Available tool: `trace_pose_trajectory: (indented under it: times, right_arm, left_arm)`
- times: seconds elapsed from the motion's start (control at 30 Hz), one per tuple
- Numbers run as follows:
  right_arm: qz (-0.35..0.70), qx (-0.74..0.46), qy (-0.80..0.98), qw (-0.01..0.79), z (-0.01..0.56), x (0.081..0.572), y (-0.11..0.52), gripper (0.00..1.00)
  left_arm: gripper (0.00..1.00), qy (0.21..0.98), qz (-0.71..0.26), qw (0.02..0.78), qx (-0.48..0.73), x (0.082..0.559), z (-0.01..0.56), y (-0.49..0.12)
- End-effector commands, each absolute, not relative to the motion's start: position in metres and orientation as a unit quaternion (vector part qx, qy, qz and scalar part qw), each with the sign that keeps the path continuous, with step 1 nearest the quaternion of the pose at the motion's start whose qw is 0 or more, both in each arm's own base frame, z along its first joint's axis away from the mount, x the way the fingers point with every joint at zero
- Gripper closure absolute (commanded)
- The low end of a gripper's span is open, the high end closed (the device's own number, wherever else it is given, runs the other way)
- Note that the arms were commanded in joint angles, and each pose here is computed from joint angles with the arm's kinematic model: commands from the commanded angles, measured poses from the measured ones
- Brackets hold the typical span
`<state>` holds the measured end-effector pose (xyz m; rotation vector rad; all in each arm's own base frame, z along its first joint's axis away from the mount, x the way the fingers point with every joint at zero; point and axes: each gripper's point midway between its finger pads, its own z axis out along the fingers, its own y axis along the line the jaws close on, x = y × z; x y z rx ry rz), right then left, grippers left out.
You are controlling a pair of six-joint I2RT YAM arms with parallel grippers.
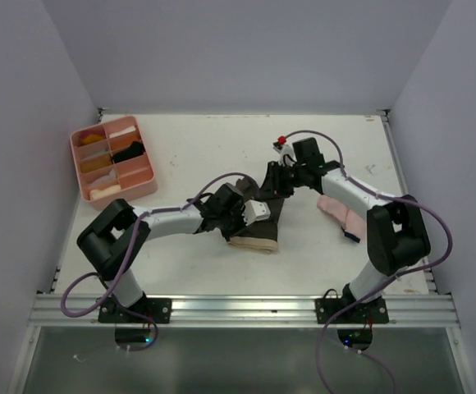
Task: Roll the underwear
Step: Fold the underwear
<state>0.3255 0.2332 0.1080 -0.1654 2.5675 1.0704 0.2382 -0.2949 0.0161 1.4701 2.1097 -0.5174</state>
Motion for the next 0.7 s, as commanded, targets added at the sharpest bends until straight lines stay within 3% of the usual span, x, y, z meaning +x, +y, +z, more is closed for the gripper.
trace_pose_trajectory:
  times: [0.0,0.67]
  right_arm:
    - [0.38,-0.1,0.896,0.205,0.113,0.319,0.254,0.67]
    - [0.289,-0.143,0.934,0.151,0.037,0.305,0.282,0.65]
  left_arm:
    - [1.0,0.792,-0.174,0.187,0.554,0.212,-0.01,-0.261]
    - [1.0,0.795,-0.172,0.179,0.553,0.212,-0.013,-0.261]
